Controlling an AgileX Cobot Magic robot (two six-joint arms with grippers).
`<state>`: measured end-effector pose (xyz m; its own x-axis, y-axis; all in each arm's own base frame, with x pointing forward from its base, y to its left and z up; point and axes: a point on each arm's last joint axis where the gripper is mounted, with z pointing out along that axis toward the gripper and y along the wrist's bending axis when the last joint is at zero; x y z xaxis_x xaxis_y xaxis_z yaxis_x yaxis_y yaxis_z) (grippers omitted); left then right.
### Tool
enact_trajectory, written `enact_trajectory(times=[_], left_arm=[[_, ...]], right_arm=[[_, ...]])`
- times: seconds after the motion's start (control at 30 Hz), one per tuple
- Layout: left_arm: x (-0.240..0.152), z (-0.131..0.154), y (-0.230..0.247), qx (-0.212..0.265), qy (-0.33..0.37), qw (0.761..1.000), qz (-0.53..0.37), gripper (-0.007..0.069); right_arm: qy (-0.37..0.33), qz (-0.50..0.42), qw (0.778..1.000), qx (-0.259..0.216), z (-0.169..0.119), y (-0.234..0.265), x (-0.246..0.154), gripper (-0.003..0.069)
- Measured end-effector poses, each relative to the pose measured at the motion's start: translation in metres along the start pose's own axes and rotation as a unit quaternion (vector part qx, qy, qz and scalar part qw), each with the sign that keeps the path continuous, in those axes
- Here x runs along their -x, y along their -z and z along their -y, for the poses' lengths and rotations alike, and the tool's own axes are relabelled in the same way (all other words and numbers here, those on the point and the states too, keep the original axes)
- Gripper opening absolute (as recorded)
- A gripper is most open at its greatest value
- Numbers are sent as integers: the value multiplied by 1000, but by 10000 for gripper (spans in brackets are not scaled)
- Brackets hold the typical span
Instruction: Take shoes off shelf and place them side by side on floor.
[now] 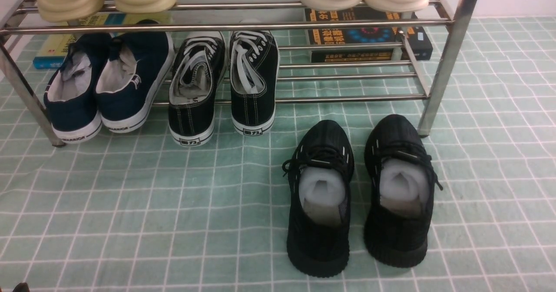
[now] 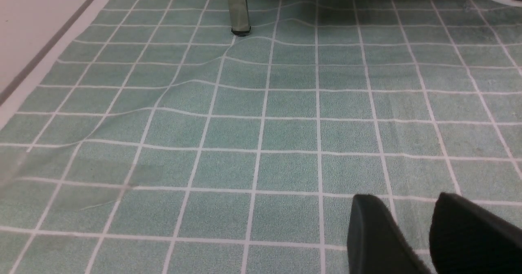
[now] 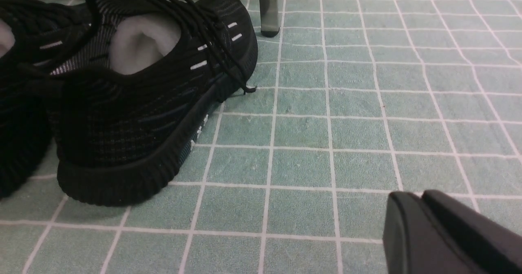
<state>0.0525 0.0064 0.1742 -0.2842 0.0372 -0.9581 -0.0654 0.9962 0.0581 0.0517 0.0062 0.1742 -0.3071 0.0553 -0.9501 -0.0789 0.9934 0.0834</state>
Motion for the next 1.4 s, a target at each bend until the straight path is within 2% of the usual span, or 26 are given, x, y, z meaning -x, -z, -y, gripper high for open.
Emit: enact_trajectory(times=[1.4], left_arm=[[0, 0, 0, 0, 0, 1000, 0, 242]], right_arm=[[0, 0, 1000, 0, 0, 0, 0, 116]])
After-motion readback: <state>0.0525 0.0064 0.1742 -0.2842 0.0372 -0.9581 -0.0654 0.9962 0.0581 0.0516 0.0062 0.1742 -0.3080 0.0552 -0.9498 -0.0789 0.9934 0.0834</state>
